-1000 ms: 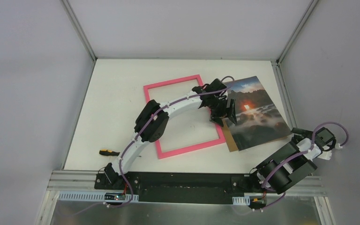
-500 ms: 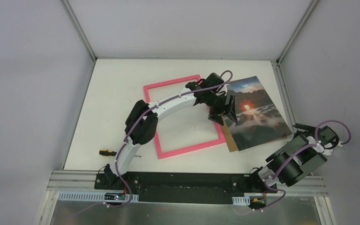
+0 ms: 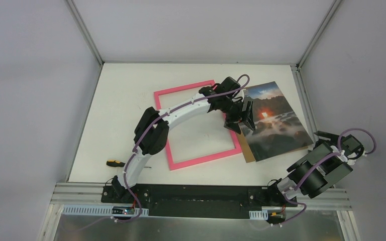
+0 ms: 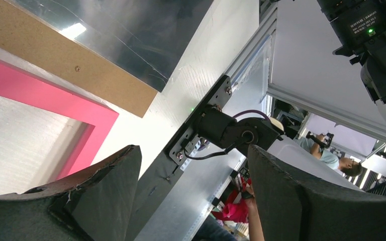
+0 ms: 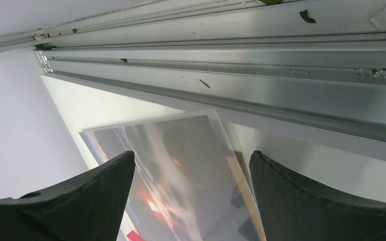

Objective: Take the photo out of the frame

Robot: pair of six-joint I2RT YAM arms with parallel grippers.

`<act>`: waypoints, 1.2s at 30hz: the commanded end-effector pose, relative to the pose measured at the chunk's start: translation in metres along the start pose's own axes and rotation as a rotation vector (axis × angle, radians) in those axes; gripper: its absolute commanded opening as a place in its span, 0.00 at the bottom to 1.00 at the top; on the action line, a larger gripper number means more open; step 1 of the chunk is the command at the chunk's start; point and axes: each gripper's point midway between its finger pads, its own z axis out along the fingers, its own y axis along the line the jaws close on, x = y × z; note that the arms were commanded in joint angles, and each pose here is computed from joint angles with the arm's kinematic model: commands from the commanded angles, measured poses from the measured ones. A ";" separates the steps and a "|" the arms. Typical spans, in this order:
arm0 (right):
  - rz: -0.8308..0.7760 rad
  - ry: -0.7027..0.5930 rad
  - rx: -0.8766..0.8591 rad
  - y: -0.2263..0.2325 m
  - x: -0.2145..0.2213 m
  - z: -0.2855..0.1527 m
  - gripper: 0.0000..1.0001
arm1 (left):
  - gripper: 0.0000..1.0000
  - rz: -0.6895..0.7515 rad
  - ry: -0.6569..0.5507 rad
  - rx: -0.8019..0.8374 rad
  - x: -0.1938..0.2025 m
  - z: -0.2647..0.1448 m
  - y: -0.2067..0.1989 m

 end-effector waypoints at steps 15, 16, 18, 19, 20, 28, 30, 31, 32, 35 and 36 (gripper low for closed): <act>-0.149 -0.046 -0.120 0.033 -0.017 0.008 0.69 | 0.79 0.034 -0.010 0.055 0.000 -0.023 -0.024; -0.152 -0.052 -0.118 0.033 -0.018 0.007 0.68 | 0.79 0.034 -0.008 0.054 0.001 -0.023 -0.024; -0.157 -0.054 -0.123 0.034 -0.018 0.006 0.65 | 0.79 0.033 -0.007 0.054 0.002 -0.023 -0.023; -0.160 -0.050 -0.125 0.035 -0.017 0.006 0.65 | 0.79 0.032 -0.008 0.054 0.001 -0.024 -0.023; -0.162 -0.045 -0.130 0.036 -0.015 0.006 0.64 | 0.79 0.031 -0.007 0.054 0.002 -0.024 -0.023; -0.182 -0.069 -0.169 0.048 -0.013 -0.007 0.62 | 0.79 0.026 -0.002 0.052 0.004 -0.024 -0.022; -0.188 -0.087 -0.162 0.048 -0.015 -0.011 0.62 | 0.79 0.022 -0.003 0.050 0.004 -0.024 -0.022; -0.194 -0.093 -0.146 0.045 -0.016 -0.011 0.64 | 0.79 0.022 0.000 0.052 0.005 -0.024 -0.022; -0.196 -0.099 -0.114 0.039 -0.016 -0.009 0.67 | 0.79 0.021 0.000 0.053 0.005 -0.025 -0.022; -0.208 -0.107 -0.072 0.031 -0.018 -0.004 0.69 | 0.79 0.022 0.003 0.055 0.006 -0.026 -0.023; -0.208 -0.113 -0.059 0.028 -0.019 -0.004 0.70 | 0.79 0.021 0.003 0.054 0.006 -0.026 -0.022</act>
